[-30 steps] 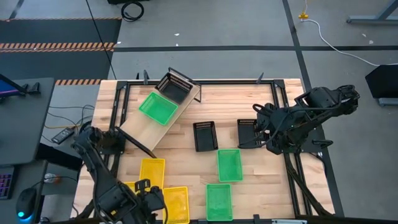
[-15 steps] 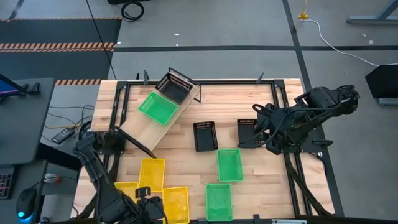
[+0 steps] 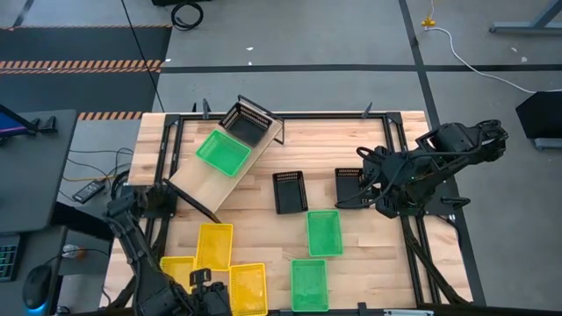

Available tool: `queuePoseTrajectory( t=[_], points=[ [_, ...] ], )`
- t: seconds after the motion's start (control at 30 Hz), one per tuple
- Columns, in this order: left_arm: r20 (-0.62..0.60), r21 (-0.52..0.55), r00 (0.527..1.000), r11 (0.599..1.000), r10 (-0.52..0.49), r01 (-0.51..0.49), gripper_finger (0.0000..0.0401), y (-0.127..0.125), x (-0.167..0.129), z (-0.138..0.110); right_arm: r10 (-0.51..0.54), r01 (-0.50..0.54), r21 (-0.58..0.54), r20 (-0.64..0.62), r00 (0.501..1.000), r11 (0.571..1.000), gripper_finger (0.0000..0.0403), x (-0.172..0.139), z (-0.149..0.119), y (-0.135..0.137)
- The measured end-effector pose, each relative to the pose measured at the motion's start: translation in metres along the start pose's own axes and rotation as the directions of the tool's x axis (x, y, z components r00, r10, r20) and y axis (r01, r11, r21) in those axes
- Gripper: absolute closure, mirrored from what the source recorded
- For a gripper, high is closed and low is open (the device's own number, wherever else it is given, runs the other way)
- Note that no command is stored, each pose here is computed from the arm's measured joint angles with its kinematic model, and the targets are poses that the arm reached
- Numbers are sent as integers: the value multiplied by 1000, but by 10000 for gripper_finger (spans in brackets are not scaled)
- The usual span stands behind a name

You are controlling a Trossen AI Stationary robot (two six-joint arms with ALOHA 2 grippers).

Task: Stack baskets on shelf by color
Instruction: Put the bottom right yellow bin on the shelf

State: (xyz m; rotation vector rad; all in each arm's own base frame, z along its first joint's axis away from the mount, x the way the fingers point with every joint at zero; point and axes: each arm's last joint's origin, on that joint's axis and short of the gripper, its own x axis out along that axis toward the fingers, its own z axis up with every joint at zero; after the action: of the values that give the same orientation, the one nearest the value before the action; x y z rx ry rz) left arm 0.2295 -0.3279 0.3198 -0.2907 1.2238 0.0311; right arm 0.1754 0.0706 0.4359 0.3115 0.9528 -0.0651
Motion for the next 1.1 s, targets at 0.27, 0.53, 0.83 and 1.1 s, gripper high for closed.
queuePoseTrajectory(
  t=[0.27,0.53,0.83,1.1],
  points=[
    [-40,54,995,995,90,-88,229,2,12,-6,-3,3,-1,2,1000,1000,241,0,0,0],
    [-119,194,934,931,336,-310,229,15,32,-17,-6,6,-6,5,1000,1000,241,0,0,0],
    [-185,220,910,918,370,-329,229,31,65,1,-6,6,25,5,1000,1000,241,0,0,0],
    [-216,230,943,951,255,-204,229,35,88,18,12,-12,31,-8,1000,999,241,0,-1,1]
  ],
)
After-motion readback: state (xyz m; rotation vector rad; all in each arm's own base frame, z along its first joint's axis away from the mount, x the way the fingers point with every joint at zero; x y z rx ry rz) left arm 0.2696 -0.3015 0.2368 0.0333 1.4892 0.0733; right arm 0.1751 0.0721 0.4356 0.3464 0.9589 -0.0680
